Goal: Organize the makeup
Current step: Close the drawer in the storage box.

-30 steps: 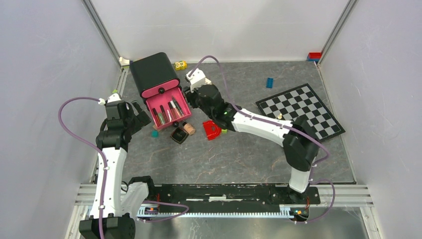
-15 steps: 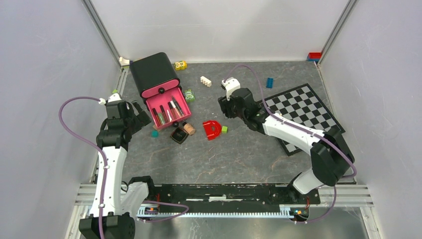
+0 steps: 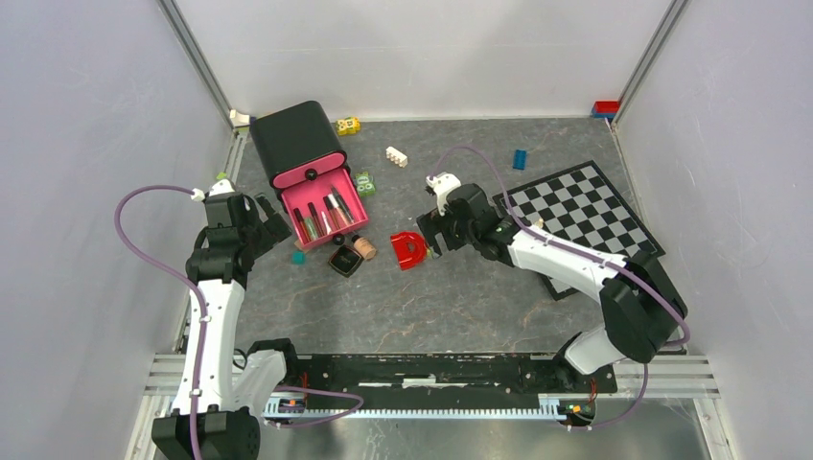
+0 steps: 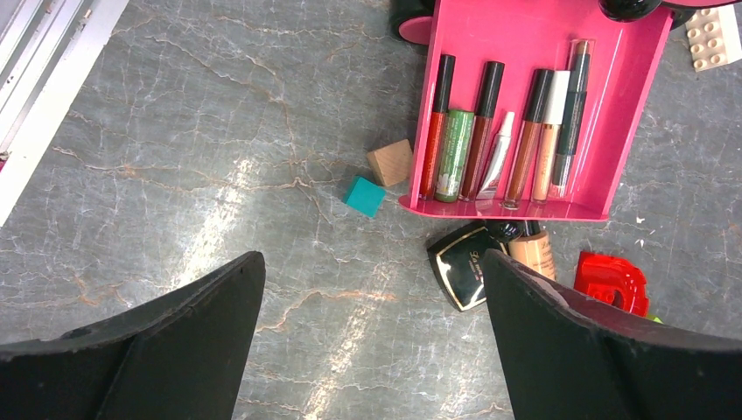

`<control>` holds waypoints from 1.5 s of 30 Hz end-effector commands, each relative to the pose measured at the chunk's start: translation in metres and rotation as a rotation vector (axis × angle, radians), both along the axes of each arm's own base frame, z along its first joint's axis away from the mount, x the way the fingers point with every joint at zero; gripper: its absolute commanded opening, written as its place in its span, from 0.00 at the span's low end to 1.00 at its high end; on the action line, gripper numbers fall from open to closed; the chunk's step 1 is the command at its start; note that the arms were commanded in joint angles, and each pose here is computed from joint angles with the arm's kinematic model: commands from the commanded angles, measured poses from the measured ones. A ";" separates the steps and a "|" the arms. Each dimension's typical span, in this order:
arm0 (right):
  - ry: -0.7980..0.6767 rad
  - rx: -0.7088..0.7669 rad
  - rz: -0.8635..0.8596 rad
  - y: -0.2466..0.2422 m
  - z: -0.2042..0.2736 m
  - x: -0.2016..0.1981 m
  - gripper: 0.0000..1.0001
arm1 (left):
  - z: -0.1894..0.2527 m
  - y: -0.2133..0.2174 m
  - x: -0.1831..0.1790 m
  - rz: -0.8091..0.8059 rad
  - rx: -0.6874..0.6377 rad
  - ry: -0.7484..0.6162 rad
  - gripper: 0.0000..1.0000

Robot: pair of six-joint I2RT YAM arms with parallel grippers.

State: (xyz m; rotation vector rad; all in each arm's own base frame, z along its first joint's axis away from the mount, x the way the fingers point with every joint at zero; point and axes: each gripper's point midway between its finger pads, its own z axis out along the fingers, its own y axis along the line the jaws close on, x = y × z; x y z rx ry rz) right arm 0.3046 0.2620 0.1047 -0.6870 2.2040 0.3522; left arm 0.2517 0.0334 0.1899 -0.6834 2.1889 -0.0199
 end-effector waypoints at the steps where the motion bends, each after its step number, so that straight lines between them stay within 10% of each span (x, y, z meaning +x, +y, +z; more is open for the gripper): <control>1: -0.065 -0.036 -0.098 -0.006 0.029 0.025 0.98 | 0.007 0.005 0.005 0.012 0.020 -0.034 1.00; 9: -0.173 0.109 -0.246 -0.021 0.053 0.035 0.98 | 0.008 0.005 0.005 0.010 0.018 -0.037 1.00; 17: -0.155 0.669 -0.041 0.066 0.101 0.019 0.91 | 0.010 0.005 0.005 0.010 0.017 -0.046 1.00; 27: 0.046 0.844 0.095 0.203 0.086 -0.020 0.72 | 0.010 0.004 0.005 0.005 0.015 -0.049 1.00; 45: 0.166 0.792 -0.022 0.244 0.014 0.004 0.57 | 0.012 0.003 0.005 0.001 0.012 -0.056 1.00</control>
